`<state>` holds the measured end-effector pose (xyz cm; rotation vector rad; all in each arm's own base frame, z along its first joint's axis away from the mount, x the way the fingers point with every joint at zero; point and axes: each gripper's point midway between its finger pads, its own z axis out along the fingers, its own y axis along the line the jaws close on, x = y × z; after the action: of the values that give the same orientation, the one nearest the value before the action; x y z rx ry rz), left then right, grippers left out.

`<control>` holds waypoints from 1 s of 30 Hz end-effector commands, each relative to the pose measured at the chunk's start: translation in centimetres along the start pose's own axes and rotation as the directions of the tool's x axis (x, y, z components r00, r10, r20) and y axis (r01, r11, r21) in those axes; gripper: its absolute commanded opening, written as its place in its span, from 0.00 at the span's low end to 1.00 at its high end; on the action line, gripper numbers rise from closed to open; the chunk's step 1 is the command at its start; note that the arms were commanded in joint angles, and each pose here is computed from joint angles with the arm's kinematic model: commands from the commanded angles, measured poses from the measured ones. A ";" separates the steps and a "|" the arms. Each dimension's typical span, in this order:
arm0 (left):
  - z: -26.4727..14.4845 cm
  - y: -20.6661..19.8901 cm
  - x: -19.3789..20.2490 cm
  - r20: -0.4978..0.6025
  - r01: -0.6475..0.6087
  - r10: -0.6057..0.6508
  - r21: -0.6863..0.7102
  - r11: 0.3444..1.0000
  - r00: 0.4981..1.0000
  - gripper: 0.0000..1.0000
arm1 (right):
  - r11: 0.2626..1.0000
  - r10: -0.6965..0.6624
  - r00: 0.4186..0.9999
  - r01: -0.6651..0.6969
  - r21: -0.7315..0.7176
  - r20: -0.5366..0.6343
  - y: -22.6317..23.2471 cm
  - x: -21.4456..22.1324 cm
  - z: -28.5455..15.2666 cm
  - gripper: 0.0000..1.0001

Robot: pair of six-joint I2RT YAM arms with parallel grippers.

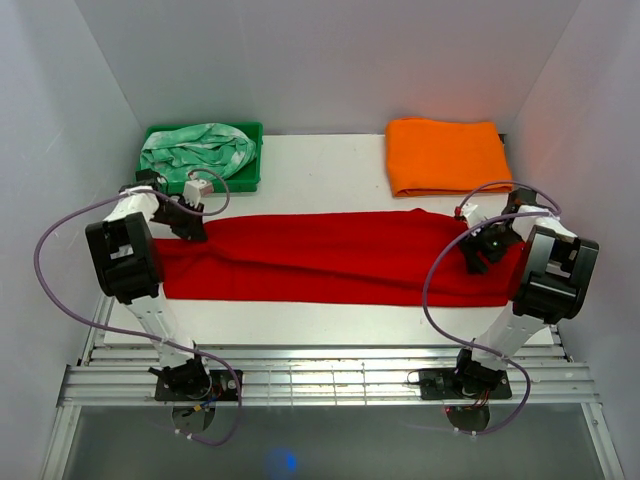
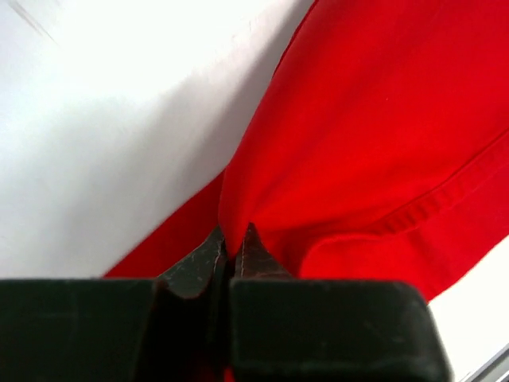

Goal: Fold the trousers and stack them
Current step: Fold the trousers

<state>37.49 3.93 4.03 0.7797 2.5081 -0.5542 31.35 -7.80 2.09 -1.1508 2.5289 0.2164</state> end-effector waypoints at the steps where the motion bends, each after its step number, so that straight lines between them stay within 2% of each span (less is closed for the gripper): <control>1: -3.7 2.0 -4.8 0.112 -0.072 0.086 -0.125 0.990 0.990 0.16 | 0.994 0.024 0.997 -0.016 0.109 -0.073 -3.5 2.0 -0.8 0.77; 3: -5.0 1.3 -5.3 0.124 -0.086 0.104 -0.140 0.986 0.987 0.34 | 0.997 0.008 0.999 -0.005 0.076 -0.041 -2.6 1.0 -2.1 0.79; 4: -6.4 0.6 -6.1 0.147 -0.095 0.119 -0.162 0.982 0.982 0.52 | 0.997 -0.018 1.000 0.017 0.070 0.021 -2.8 -0.8 -3.0 0.79; 7: -10.7 -0.1 -7.7 0.231 -0.092 0.144 -0.221 0.971 0.962 0.75 | 0.999 -0.041 0.993 0.039 0.020 0.111 -1.0 -3.8 -5.3 0.82; 10: -14.2 1.3 -7.7 0.249 -0.074 0.154 -0.304 0.950 0.956 0.84 | 0.996 -0.091 0.981 0.092 -0.002 0.170 0.9 -6.9 -7.7 0.83; 13: -16.8 2.8 -6.3 0.205 -0.107 0.182 -0.329 0.938 0.962 0.86 | 0.986 -0.152 0.969 0.161 -0.031 0.196 3.9 -8.9 -8.6 0.83; 17: -17.7 4.6 -1.8 0.052 -0.208 0.236 -0.321 0.924 0.970 0.86 | 0.952 -0.269 0.949 0.288 -0.104 0.164 8.7 -9.9 -7.1 0.80; 18: -17.5 5.2 -1.0 0.012 -0.273 0.291 -0.314 0.909 0.957 0.85 | 0.943 -0.288 0.947 0.307 -0.131 0.145 9.8 -9.4 -6.4 0.80; 22: -17.0 6.4 1.0 -0.066 -0.381 0.378 -0.277 0.882 0.923 0.84 | 0.899 -0.386 0.916 0.400 -0.178 0.110 12.8 -9.7 -4.5 0.80; 30: -15.1 6.2 2.1 -0.068 -0.458 0.454 -0.179 0.870 0.888 0.84 | 0.870 -0.439 0.896 0.441 -0.220 0.062 15.5 -9.4 -1.2 0.77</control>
<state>35.58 17.85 13.48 1.1435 2.3071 -0.1131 25.13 8.23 7.75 -1.7695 2.1708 0.4200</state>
